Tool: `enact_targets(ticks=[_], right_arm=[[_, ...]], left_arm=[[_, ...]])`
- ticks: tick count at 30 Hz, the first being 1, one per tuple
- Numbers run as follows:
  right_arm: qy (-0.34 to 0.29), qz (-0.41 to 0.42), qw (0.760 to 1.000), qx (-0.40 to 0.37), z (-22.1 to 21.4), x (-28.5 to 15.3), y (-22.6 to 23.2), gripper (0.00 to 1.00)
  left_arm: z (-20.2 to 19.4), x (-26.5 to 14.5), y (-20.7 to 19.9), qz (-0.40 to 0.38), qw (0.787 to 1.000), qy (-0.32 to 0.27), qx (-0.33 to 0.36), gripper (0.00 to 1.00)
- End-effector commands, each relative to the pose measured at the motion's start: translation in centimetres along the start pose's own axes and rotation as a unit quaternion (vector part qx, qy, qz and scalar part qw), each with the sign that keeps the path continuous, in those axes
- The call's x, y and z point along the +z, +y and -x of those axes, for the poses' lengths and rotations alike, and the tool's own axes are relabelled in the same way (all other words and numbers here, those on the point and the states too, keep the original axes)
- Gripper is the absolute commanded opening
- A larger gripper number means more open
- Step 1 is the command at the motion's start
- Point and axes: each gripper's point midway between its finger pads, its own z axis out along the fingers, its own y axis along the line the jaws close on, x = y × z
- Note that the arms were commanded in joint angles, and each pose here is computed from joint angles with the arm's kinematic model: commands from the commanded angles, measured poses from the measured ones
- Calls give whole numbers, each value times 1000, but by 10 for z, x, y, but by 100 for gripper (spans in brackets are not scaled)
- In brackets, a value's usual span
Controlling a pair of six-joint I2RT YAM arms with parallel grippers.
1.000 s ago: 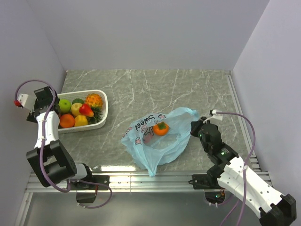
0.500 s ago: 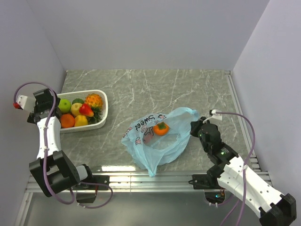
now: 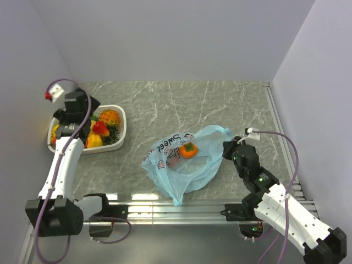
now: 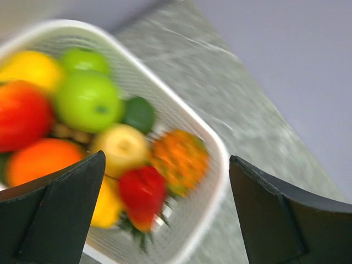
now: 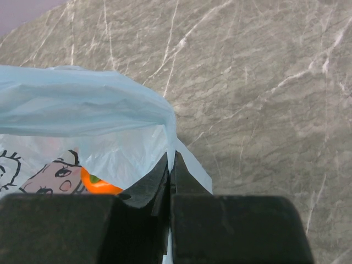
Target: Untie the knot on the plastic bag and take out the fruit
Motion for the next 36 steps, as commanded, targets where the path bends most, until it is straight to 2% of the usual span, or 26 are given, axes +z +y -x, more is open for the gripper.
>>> enact_targets(ticks=[1,4,5,7,9,11,12,14,15,17,20,23,25,28,29,31,32,36], right_arm=[[-29,23,999,3,21,0,14,0],[-29,28,999,4,21,1,16,0],[-27,29,999,2,19,2,16,0],[-25,31,999,0,19,3,18,0],[-24,28,999,-3,19,3,17,0],[-23,24,999,-6,17,3,15,0],[-22,24,999,-7,16,3,14,0],[-20,23,1000,-8,14,2,12,0],[-18,21,1000,-13,12,2,11,0],[-16,23,1000,-15,11,1,10,0],[-14,31,999,-12,9,-2,11,0],[-13,37,999,-8,9,-4,12,0],[-14,40,999,-9,8,-6,12,0],[-15,41,999,-10,7,-7,10,0],[-16,43,999,-10,7,-7,11,0],[-14,46,999,-11,4,-6,11,0],[-12,46,999,-11,3,-6,10,0],[-8,46,999,-12,-2,-7,8,0]], left_arm=[[0,-35,-41,-71,996,0,52,99],[-34,-73,-87,-173,980,48,92,99],[-58,-100,-112,-240,961,74,117,99],[-84,-132,-135,-313,932,101,152,99],[-129,-182,-156,-404,879,150,205,99],[-157,-214,-164,-444,845,174,242,99],[-177,-248,-168,-477,816,181,270,99],[-197,-281,-173,-509,785,188,298,99],[-212,-310,-170,-537,756,195,320,98],[-231,-330,-174,-549,735,204,342,94],[-272,-362,-170,-569,687,226,391,84],[-309,-361,-165,-540,680,241,434,82],[-323,-355,-164,-521,687,249,441,81],[-348,-335,-167,-487,712,238,446,82],[-355,-319,-168,-459,730,230,452,82],[-359,-303,-172,-430,750,229,447,82],[-360,-289,-178,-409,770,233,430,83],[-358,-268,-191,-387,807,239,376,84]])
